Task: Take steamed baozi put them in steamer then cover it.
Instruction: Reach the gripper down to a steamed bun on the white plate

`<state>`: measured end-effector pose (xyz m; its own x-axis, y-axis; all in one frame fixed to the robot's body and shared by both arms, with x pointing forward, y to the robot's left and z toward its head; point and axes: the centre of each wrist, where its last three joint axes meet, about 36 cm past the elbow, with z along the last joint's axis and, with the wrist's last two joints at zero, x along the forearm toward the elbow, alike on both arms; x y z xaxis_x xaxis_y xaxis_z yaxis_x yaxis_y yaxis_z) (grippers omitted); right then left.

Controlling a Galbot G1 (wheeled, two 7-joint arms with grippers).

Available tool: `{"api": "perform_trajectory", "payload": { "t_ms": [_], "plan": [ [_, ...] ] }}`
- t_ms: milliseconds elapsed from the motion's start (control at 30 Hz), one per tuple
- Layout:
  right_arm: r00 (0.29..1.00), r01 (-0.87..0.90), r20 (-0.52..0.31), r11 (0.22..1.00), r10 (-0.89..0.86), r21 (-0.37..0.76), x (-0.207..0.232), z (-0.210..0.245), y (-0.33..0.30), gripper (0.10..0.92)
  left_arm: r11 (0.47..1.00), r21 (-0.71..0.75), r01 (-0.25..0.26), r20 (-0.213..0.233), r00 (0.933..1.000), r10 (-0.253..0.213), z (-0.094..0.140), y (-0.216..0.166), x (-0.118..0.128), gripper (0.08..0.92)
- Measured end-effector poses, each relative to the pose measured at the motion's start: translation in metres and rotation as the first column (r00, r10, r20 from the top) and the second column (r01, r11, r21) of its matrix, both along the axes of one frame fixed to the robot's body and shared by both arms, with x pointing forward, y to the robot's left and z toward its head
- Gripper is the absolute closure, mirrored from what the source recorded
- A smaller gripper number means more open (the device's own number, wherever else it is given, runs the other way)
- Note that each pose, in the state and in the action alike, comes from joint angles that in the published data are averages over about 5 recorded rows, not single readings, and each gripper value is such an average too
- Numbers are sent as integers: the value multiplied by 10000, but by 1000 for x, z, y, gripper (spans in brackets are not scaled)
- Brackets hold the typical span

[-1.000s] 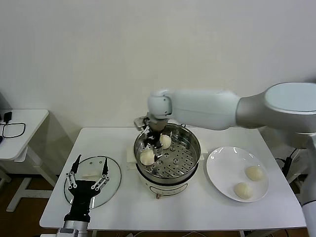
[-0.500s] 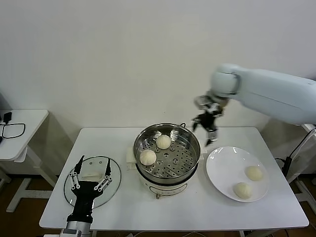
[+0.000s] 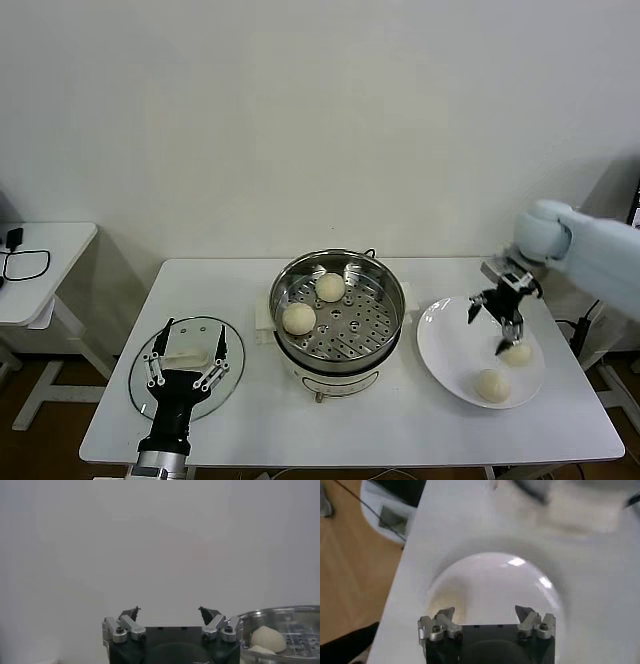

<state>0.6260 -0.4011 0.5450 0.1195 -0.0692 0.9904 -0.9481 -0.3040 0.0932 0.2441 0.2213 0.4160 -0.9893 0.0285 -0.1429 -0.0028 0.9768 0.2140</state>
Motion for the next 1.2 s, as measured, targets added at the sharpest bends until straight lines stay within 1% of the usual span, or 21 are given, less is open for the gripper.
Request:
{"api": "perform_trajectory", "payload": {
  "t_ms": [333, 733, 833, 1000, 1200],
  "plan": [
    [9990, 249, -363, 9996, -252, -99, -15, -49, -17, 200, 10000, 7, -41, -13, 10000, 41, 0, 0, 0, 177],
    [9980, 286, -551, 9994, -295, -169, -20, -77, -17, 205, 9999, 65, -108, -18, 9999, 108, -1, 3, 1, 177],
    [9982, 291, -525, 9994, -301, -185, -20, -78, -17, 241, 9999, 85, -129, -31, 9999, 129, -2, 4, 1, 177],
    [9983, 300, -487, 9994, -307, -162, -20, -78, -19, 337, 9999, 76, -136, -22, 9999, 136, -2, 4, 1, 177],
    [9992, 193, -360, 9998, -195, -46, -20, -68, -19, 382, 9999, 72, -120, 4, 9999, 120, -1, 4, 1, 177]
  ]
}}
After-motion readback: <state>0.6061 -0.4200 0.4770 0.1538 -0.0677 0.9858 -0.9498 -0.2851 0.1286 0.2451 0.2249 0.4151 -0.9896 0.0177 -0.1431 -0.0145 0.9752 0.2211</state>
